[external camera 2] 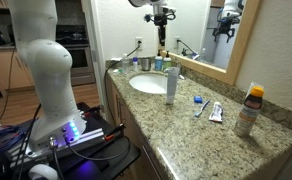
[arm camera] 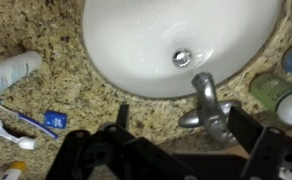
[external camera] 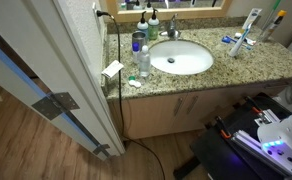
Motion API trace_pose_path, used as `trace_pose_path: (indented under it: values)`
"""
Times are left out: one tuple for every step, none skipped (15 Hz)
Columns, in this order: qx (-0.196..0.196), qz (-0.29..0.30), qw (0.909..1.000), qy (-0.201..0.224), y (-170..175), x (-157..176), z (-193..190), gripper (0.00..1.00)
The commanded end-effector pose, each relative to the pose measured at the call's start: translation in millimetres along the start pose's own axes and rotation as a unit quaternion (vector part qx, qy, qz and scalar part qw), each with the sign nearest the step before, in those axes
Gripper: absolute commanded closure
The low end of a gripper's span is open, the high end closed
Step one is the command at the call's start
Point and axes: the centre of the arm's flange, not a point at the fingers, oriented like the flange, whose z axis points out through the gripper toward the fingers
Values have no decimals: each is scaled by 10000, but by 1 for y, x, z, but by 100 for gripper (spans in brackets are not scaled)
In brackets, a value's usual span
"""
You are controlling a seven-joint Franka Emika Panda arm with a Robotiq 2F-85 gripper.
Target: Put the toothbrush inside the silver cup
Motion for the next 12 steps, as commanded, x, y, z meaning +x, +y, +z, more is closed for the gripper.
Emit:
trace_pose_path:
  values:
    - [-24,1038,9946,28,81,66,-23,0]
    - [-113,1332,9910,85,111,83,-25,0]
    - [-146,1638,9863,119,142,99,-28,0]
    - [-104,1948,9806,170,172,117,-24,0]
    - [-32,2247,9742,211,201,136,-26,0]
    - [-101,1828,9828,227,170,109,-25,0]
    - [-101,2064,9781,245,196,121,-27,0]
    - [-102,2207,9750,252,212,127,-27,0]
    - [-99,2262,9737,252,218,129,-28,0]
    - [-92,2254,9739,251,215,129,-28,0]
    - [-74,2620,9649,157,219,138,-17,0]
    - [13,3026,9531,9,239,152,-3,0]
